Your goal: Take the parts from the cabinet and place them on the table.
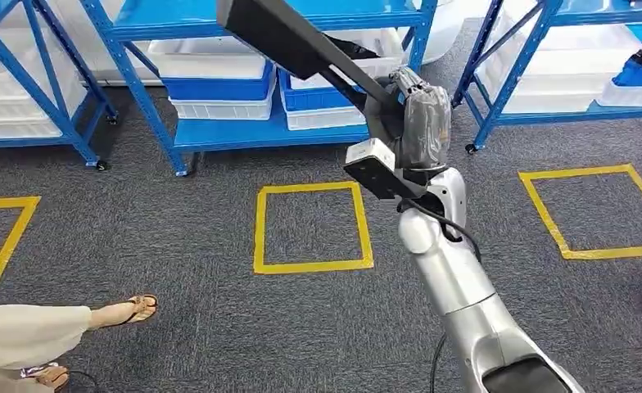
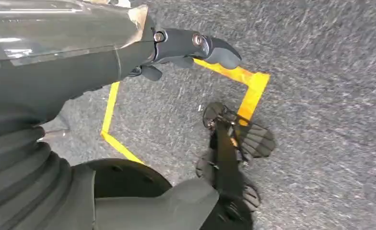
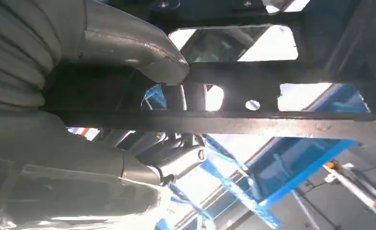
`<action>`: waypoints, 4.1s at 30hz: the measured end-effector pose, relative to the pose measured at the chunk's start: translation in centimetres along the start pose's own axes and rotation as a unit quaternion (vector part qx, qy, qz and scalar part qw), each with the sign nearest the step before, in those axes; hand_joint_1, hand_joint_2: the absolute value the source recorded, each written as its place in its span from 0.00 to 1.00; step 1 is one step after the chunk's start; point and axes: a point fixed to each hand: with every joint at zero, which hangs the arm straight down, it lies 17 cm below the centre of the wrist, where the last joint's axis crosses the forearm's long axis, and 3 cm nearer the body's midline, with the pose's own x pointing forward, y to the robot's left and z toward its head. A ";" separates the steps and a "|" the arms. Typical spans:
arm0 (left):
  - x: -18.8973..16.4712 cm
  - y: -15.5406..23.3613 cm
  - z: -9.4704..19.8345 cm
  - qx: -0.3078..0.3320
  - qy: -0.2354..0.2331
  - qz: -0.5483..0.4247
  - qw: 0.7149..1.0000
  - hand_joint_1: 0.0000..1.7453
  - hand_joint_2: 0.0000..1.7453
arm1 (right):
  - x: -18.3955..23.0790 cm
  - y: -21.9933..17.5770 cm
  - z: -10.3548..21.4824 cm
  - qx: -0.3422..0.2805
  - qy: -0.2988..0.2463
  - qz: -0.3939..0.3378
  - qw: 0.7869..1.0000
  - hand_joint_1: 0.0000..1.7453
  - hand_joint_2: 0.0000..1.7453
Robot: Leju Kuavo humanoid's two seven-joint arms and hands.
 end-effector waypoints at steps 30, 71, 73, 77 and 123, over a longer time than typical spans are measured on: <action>-0.4 -0.1 0.2 0.002 0.001 0.023 1.000 0.00 1.00 | 2.0 2.5 -1.6 -0.004 -0.004 0.012 1.000 1.00 1.00; -0.2 0.5 -0.1 0.001 0.001 0.010 1.000 0.00 1.00 | 1.3 -0.6 2.3 -0.006 -0.007 0.063 0.998 1.00 1.00; -0.3 0.5 -0.1 0.000 0.002 0.010 1.000 0.00 1.00 | 1.2 -0.7 2.5 -0.005 -0.007 0.066 0.998 1.00 1.00; -0.2 0.4 -0.1 0.000 0.001 0.009 1.000 0.00 1.00 | 1.4 -1.1 2.4 -0.009 -0.011 0.067 0.998 1.00 1.00; -0.8 0.1 0.2 0.016 0.014 0.033 0.999 0.00 1.00 | 3.4 0.1 0.2 -0.002 -0.034 0.043 0.999 1.00 1.00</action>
